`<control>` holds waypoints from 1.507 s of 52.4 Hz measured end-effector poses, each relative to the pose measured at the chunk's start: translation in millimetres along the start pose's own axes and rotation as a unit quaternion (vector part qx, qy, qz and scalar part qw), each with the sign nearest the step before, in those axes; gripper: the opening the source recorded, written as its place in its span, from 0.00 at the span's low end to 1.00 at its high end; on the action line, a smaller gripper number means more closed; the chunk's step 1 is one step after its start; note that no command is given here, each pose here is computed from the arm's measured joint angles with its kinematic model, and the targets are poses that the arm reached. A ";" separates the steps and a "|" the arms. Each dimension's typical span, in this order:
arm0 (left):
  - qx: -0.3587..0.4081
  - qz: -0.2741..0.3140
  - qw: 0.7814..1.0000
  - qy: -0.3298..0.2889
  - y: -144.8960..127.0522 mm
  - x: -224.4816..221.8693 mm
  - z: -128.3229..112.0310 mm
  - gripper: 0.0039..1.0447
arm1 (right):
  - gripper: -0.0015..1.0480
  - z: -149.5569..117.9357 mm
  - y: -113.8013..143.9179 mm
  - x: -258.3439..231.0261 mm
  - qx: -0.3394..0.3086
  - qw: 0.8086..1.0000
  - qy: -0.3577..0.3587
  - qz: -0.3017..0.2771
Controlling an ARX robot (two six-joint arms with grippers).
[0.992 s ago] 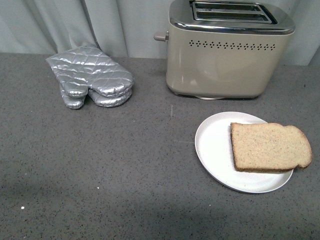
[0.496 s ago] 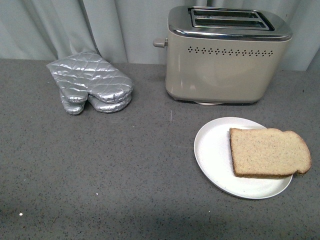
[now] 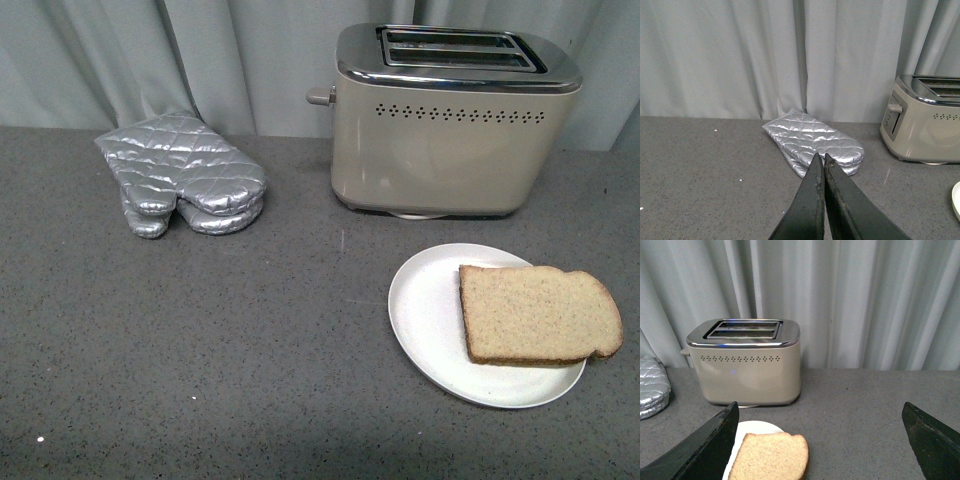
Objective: Put bread into toaster
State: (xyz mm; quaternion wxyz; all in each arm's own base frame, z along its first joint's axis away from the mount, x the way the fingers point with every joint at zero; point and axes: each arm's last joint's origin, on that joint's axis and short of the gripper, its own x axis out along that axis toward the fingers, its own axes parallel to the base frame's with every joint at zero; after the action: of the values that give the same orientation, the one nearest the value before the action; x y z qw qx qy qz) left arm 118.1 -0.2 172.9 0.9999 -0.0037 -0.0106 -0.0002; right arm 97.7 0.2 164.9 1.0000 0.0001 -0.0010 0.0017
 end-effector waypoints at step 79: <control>0.001 -0.001 1.000 0.002 0.0 -21.4 -2.9 0.94 | 0.91 3.9 -31.6 84.2 -0.105 0.980 0.168 -0.015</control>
State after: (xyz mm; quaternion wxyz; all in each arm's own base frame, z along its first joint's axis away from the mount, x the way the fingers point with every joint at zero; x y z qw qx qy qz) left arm 96.8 -0.2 169.6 1.0000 -0.0026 -0.0081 -0.0010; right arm 182.0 -31.1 168.9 0.9804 -0.1048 0.1664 -0.0136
